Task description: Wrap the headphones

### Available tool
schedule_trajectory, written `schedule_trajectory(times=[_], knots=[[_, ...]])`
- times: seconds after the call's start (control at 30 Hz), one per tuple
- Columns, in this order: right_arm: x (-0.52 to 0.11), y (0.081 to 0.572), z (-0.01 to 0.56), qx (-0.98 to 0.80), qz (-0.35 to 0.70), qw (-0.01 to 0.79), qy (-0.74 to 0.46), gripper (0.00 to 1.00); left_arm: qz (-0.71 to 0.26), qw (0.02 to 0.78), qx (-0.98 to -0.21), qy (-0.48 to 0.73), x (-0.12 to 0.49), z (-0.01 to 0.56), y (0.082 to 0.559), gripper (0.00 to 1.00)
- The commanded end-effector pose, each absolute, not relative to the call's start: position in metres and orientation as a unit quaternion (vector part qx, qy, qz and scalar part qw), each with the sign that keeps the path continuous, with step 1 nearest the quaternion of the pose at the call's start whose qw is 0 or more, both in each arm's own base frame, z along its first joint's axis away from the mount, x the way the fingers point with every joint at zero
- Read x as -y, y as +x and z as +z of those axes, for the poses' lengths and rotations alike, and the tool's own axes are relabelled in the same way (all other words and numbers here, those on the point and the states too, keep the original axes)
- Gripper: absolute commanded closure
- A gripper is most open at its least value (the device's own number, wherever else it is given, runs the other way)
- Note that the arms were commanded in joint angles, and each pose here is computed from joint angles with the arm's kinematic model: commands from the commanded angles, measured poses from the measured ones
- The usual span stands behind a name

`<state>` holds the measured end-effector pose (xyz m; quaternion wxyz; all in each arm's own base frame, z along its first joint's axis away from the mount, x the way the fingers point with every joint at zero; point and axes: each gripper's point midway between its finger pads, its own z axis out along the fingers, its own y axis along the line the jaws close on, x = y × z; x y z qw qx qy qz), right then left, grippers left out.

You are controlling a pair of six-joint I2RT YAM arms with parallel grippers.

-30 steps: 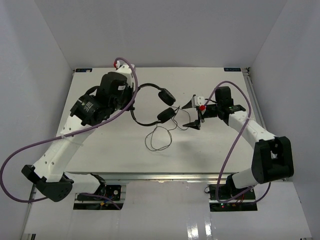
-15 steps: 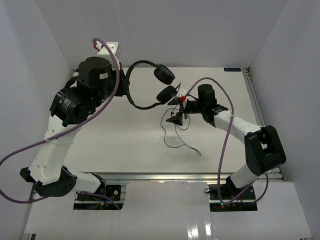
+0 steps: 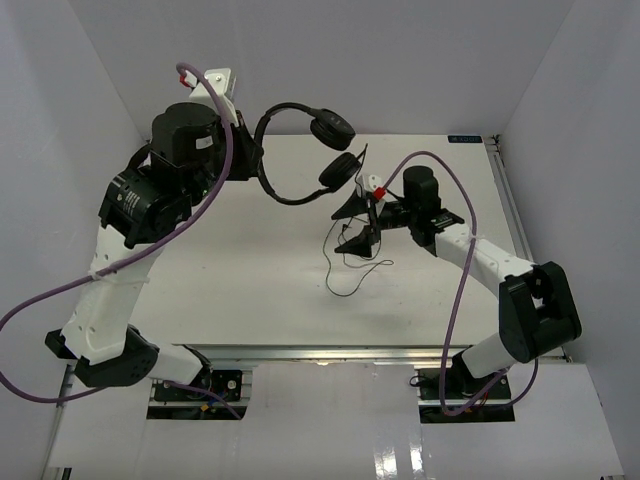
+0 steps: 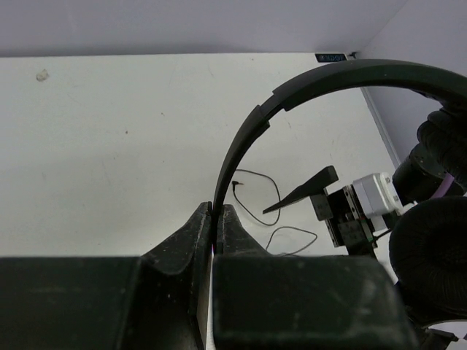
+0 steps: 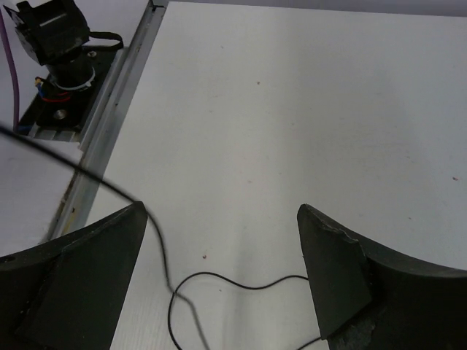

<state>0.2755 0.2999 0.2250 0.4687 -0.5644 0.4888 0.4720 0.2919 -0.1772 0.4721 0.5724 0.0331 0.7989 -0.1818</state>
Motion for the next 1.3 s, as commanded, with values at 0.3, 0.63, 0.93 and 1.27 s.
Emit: schedule_trajectory(times=[0.3, 0.63, 0.93, 1.27], knots=[[-0.323, 0.248, 0.214, -0.493, 0.514, 0.461, -0.53, 0.07, -0.271, 0.588, -0.762, -0.029, 0.182, 0.492, 0.28, 1.0], [-0.309, 0.206, 0.176, -0.504, 0.515, 0.441, -0.535, 0.12, -0.246, 0.659, -0.701, -0.119, 0.143, 0.533, 0.288, 1.0], [-0.296, 0.226, 0.181, -0.574, 0.439, 0.456, -0.519, 0.88, -0.15, 0.673, -0.707, -0.157, 0.118, 0.512, 0.327, 1.0], [-0.234, 0.274, 0.281, -0.59, 0.16, 0.552, -0.567, 0.92, -0.063, 0.57, -0.813, -0.101, 0.096, 0.371, 0.385, 1.0]])
